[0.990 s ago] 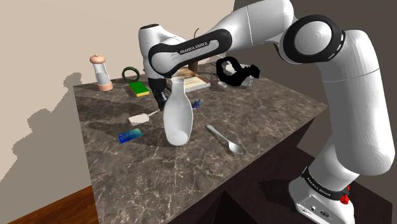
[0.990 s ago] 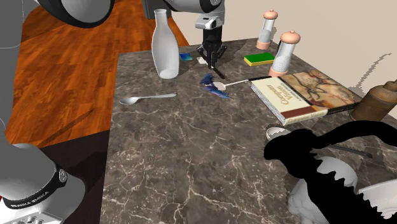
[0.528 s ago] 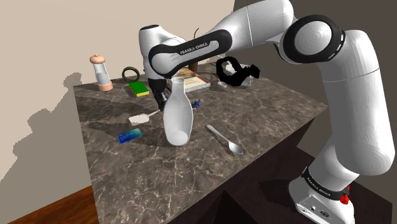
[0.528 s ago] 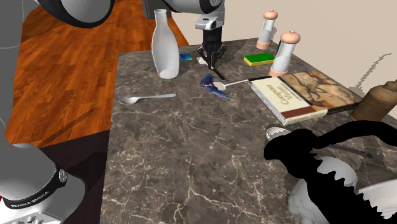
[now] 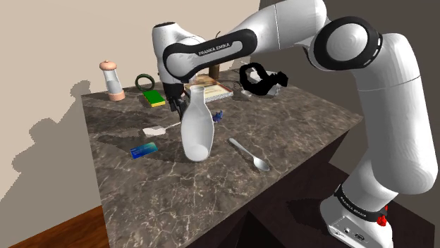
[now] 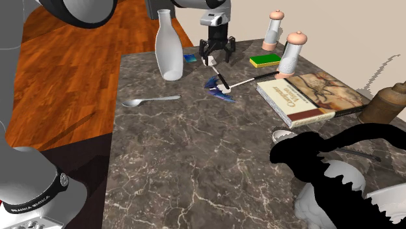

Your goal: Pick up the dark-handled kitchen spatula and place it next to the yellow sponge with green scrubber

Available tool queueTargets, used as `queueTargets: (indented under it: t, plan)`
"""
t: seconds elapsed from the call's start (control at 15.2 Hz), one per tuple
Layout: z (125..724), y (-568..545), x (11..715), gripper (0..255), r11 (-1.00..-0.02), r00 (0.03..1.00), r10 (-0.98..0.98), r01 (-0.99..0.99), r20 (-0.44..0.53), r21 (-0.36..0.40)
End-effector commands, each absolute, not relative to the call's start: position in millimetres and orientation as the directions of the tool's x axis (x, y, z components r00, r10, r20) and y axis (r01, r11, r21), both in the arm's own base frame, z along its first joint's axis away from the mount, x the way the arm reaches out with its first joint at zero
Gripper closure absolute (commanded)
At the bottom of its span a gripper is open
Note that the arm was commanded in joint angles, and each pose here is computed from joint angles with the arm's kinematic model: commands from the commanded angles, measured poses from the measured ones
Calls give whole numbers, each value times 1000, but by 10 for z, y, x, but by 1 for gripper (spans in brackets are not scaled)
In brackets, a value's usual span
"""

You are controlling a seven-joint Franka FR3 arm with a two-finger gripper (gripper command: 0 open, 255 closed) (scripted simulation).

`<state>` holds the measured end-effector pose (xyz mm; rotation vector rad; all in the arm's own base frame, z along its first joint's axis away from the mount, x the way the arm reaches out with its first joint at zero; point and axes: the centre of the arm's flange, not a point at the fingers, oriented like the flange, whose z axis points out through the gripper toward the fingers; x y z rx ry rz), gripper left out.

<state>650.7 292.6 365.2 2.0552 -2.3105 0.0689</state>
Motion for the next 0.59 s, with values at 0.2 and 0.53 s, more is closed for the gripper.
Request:
queueTargets:
  t: [0.2, 0.53]
  plan:
    - [4004, 2945, 6474, 0, 117, -116, -991, -993, 66, 0]
    - [4004, 2945, 6474, 0, 117, -116, -991, -993, 66, 0]
